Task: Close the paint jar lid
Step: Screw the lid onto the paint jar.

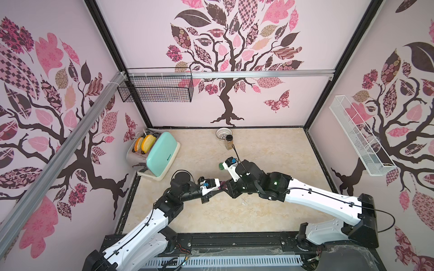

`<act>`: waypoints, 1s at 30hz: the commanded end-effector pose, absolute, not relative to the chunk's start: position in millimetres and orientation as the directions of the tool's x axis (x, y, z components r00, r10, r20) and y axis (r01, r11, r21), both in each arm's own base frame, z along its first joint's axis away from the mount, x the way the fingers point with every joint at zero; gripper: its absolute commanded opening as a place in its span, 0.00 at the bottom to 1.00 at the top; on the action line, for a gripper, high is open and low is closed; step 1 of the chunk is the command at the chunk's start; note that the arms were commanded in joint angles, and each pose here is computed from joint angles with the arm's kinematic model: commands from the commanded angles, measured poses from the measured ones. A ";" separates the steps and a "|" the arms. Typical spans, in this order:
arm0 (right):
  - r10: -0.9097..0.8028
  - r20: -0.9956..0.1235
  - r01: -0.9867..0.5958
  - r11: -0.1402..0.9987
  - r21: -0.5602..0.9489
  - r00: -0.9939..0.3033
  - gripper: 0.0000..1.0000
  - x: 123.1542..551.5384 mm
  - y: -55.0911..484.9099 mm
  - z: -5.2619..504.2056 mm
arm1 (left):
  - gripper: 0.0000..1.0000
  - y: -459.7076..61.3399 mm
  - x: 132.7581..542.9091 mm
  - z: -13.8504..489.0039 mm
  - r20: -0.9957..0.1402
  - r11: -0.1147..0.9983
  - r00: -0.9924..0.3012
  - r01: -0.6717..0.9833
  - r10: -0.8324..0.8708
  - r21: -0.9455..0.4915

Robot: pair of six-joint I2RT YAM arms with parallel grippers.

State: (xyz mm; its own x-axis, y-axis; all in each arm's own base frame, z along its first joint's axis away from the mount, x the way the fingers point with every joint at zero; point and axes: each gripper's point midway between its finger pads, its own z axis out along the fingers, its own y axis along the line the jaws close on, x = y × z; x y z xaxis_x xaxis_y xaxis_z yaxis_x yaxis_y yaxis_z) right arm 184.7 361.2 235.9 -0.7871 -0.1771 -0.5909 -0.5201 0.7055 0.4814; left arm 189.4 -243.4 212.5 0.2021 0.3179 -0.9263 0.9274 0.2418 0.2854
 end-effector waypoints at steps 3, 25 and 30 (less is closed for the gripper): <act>0.218 -0.280 -0.095 0.607 0.789 -0.935 0.00 196.1 402.3 273.4 | 0.24 -253.6 169.4 239.6 -0.923 0.153 0.307 0.926 0.231 0.346; -0.341 -0.867 -0.879 0.435 0.196 -0.363 0.56 174.9 329.4 319.6 | 0.25 -254.3 166.2 239.1 -0.924 0.136 0.307 0.930 0.226 0.342; -0.508 -0.858 -0.971 0.235 -0.052 -0.077 0.60 156.4 322.2 299.6 | 0.25 -256.1 161.0 238.4 -0.929 0.104 0.302 0.939 0.216 0.329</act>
